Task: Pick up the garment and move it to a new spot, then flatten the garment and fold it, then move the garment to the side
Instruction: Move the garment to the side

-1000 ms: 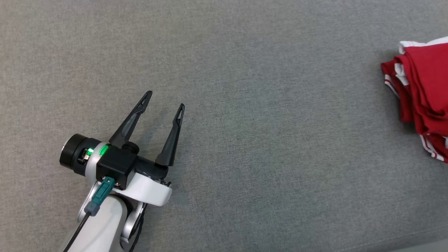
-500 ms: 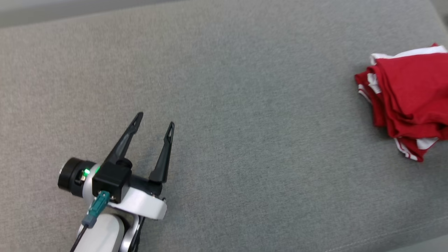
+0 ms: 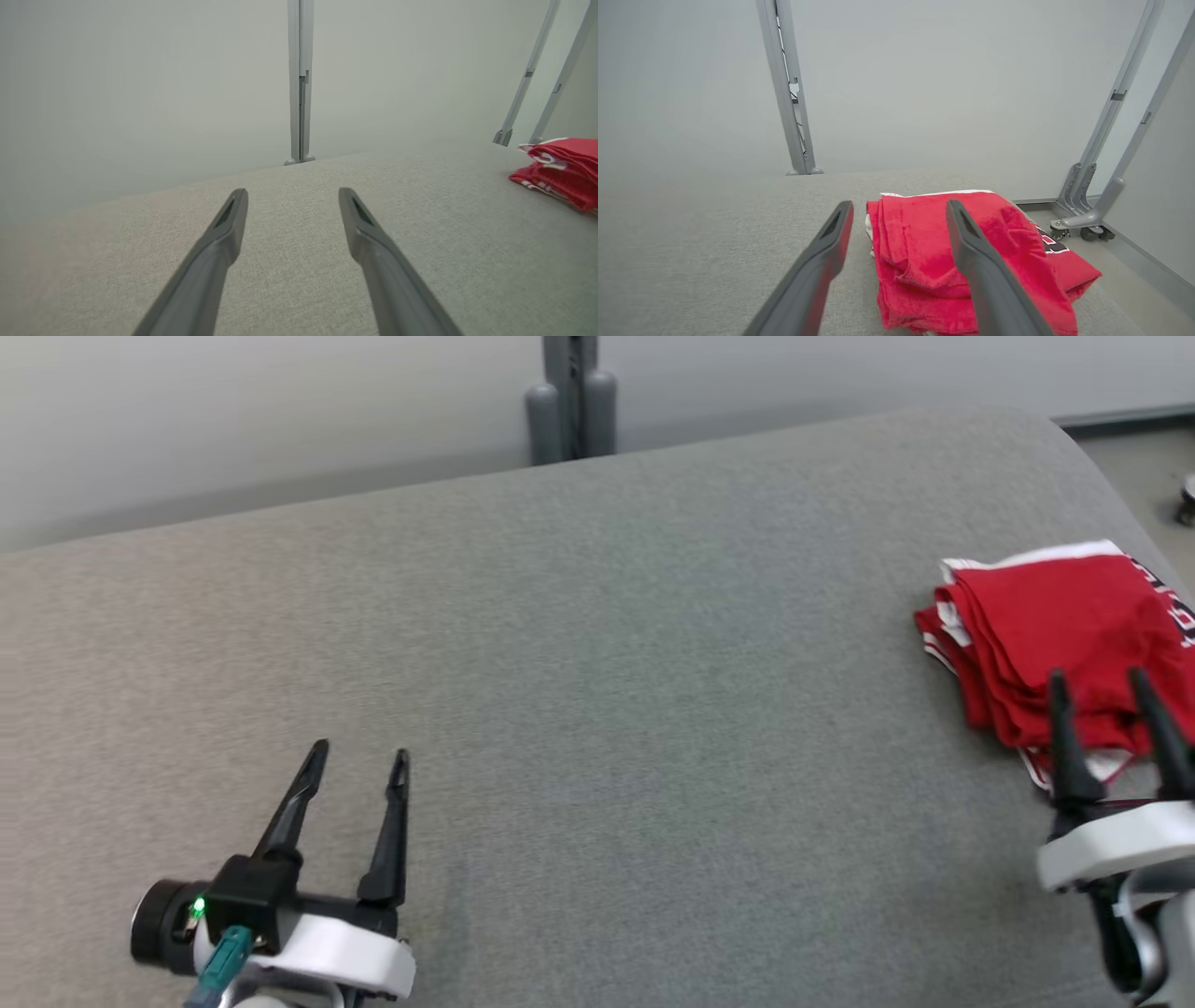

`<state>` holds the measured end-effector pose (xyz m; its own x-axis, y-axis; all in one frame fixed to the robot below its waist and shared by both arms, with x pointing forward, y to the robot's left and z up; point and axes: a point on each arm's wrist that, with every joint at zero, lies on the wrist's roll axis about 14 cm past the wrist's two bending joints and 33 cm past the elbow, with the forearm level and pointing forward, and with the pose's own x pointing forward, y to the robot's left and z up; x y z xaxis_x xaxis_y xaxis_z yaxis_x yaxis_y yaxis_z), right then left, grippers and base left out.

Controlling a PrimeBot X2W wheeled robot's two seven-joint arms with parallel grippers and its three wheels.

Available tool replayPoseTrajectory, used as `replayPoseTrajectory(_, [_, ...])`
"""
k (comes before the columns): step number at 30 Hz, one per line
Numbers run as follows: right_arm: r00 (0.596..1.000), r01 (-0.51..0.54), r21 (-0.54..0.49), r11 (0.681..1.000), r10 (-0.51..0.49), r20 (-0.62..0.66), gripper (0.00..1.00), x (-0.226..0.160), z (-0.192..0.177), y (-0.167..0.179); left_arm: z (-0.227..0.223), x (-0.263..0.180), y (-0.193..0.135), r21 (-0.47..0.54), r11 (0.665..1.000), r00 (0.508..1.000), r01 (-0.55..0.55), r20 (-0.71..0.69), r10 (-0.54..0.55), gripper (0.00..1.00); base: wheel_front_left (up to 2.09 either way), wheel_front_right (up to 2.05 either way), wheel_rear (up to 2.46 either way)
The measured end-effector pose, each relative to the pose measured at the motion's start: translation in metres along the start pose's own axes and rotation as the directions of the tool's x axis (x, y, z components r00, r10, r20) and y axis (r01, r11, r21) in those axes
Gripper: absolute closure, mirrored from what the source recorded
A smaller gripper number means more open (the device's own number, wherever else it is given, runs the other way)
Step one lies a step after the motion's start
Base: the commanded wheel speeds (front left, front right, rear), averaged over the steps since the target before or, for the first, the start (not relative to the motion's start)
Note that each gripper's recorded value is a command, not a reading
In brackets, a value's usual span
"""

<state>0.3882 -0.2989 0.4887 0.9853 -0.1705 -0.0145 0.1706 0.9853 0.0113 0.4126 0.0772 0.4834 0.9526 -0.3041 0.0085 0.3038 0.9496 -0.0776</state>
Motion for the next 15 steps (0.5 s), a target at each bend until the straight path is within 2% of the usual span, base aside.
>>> replayPoseTrajectory(8, [0.98,-0.189,0.026,0.982,0.187,0.069,0.0,-0.009,0.025,0.086,0.008,-0.043,0.05,0.007,0.981,0.981,-0.195,0.008,0.195,0.0,0.0,0.0,0.0])
replayPoseTrajectory(15, [0.969,-0.244,0.041,0.969,0.242,0.06,0.0,-0.034,0.029,0.108,0.011,-0.091,0.076,0.025,0.953,0.953,-0.302,0.007,0.301,0.0,0.0,0.0,0.0])
